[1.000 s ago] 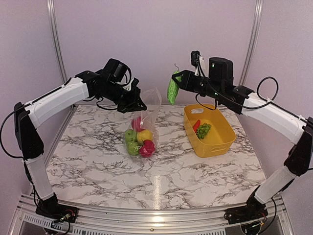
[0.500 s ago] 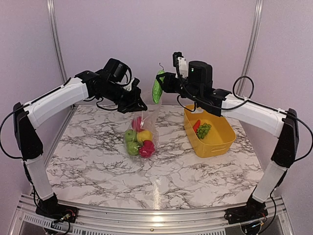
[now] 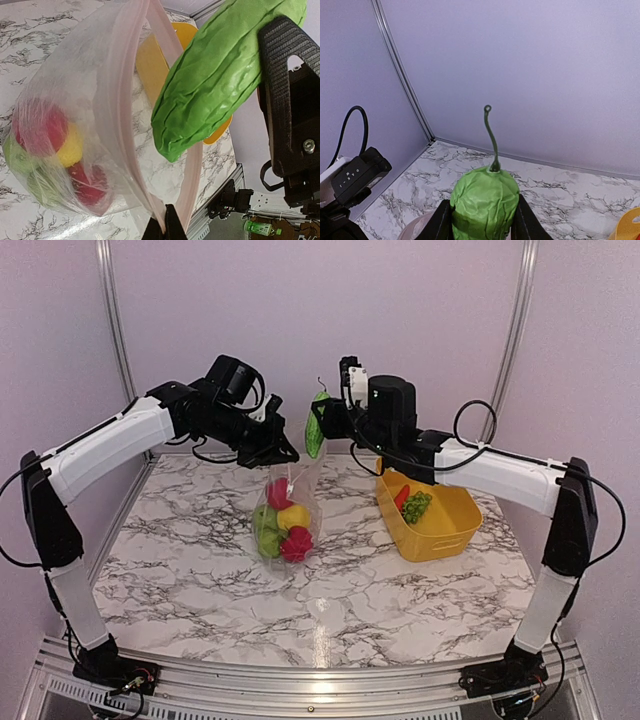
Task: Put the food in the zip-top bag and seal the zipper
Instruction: Place the fake vegetable in the zipper food storage bag.
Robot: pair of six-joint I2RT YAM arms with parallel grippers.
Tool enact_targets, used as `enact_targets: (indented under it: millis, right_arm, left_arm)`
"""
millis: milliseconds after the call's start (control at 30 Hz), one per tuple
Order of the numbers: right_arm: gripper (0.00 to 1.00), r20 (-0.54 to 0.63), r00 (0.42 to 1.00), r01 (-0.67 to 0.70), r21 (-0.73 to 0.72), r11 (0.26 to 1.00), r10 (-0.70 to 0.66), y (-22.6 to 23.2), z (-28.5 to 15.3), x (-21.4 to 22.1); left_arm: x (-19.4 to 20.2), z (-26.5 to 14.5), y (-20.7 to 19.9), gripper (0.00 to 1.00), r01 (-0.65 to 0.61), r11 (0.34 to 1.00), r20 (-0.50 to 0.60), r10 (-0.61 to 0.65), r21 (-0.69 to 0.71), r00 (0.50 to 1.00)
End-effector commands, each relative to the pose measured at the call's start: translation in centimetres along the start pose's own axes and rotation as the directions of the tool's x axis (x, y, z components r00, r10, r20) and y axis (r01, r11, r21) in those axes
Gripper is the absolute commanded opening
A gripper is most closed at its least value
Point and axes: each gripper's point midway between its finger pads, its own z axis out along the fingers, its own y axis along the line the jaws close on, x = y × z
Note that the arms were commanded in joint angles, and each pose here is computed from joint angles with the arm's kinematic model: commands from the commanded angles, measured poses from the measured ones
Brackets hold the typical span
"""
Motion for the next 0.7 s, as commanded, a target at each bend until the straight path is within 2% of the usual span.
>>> enact_targets:
  millis: [0,100,233,467,667]
  right_arm:
    - [0.03,0.018,1.000,-0.014,-0.024,1.000,0.014,2.1,-0.1,-1.1]
    - [0.11,0.000,0.999,-0.042,-0.013,0.999,0.042,1.9,-0.8,-0.3]
    - [0.33,-0.048,0.998,-0.051,-0.032,0.998,0.049,2.1,-1.0,1.0]
    - [0.67,-0.044,0.999,-0.026,-0.017,1.000,0.025,2.2,-2.0,-1.0]
    - [0.70,-0.044,0.999,-0.031,0.014,0.999,0.032,1.4,-4.1,-2.8]
  left_arm:
    - [0.1,-1.3,-0.5,0.00,-0.015,1.000,0.016,0.015,0.001,1.000]
    - [-0.1,-1.3,-0.5,0.00,-0.020,1.000,0.023,0.020,-0.003,1.000]
    - [-0.2,-1.3,-0.4,0.00,-0.022,1.000,0.027,0.022,-0.005,0.999]
    - [-0.3,-1.1,-0.3,0.00,-0.022,1.000,0.032,0.022,-0.008,0.999]
    - [-0.2,-1.1,-0.1,0.00,-0.021,1.000,0.030,0.022,-0.014,0.999]
